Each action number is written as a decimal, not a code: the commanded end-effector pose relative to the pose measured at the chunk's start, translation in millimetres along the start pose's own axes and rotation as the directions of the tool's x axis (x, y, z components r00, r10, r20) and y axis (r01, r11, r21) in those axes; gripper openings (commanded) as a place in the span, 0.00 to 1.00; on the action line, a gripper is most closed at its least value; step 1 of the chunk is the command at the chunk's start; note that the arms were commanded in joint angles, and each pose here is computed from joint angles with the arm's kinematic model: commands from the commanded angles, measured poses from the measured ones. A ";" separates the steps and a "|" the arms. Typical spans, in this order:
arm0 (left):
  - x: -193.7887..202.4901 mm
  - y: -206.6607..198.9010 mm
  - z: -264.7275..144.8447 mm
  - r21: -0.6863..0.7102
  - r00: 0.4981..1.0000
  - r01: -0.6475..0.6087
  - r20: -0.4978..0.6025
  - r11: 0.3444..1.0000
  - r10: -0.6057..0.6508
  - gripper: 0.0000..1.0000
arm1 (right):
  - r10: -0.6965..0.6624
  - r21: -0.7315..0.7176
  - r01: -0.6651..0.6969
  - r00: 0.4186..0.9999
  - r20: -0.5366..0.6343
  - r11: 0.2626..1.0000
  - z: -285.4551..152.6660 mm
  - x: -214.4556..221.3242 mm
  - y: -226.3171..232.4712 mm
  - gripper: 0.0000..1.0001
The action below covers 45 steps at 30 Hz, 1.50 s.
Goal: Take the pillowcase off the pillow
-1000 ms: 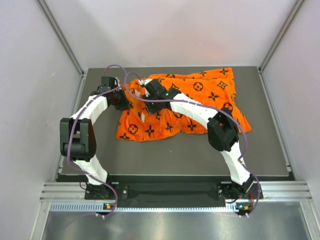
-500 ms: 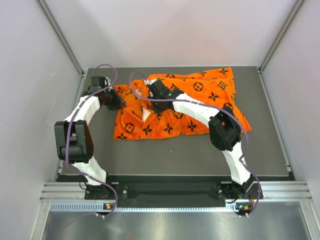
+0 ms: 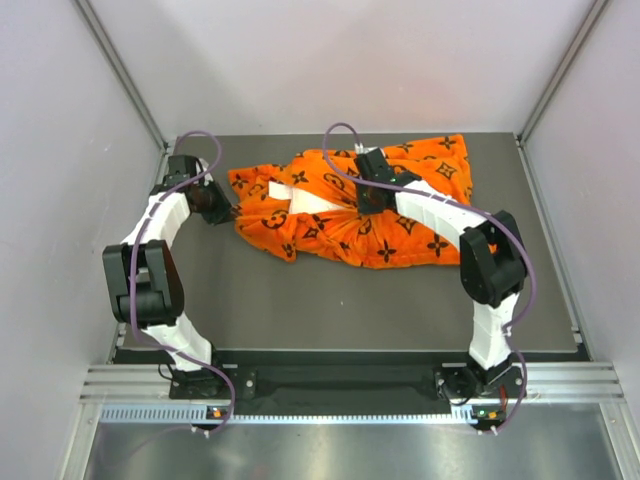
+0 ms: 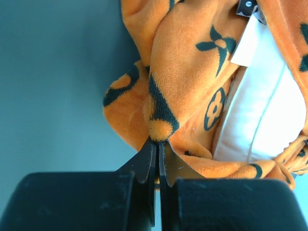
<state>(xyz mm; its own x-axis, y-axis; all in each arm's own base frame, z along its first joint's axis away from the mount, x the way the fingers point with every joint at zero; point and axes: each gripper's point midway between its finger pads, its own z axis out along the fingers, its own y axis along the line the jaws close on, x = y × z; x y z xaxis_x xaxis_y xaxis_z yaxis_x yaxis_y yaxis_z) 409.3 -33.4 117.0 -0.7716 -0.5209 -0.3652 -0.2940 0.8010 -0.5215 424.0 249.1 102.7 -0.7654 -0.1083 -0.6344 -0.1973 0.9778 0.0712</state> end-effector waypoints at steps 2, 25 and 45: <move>-35.9 14.6 -26.9 -0.067 0.988 -0.032 0.151 0.997 0.041 0.00 | 0.018 0.213 -0.016 1.000 -0.006 0.977 -15.6 9.2 -65.8 0.00; -27.5 54.7 -43.6 -0.287 0.984 -0.006 0.167 0.958 0.056 0.69 | 0.014 0.173 0.006 0.994 -0.113 0.985 -28.3 67.4 -72.0 0.00; 45.5 -126.1 15.5 0.238 0.984 -0.180 0.045 0.954 0.174 0.76 | -0.045 0.061 0.054 0.989 -0.138 0.997 -24.9 82.1 -32.0 0.00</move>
<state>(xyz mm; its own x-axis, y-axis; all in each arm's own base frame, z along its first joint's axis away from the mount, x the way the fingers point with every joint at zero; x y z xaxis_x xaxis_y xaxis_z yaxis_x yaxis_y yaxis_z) 401.1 -150.7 146.8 -0.8092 -0.3416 -0.4780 -0.0429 0.8458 -0.5318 383.5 227.4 89.8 -0.7709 -0.1108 -0.6272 -0.2006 0.9769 0.0740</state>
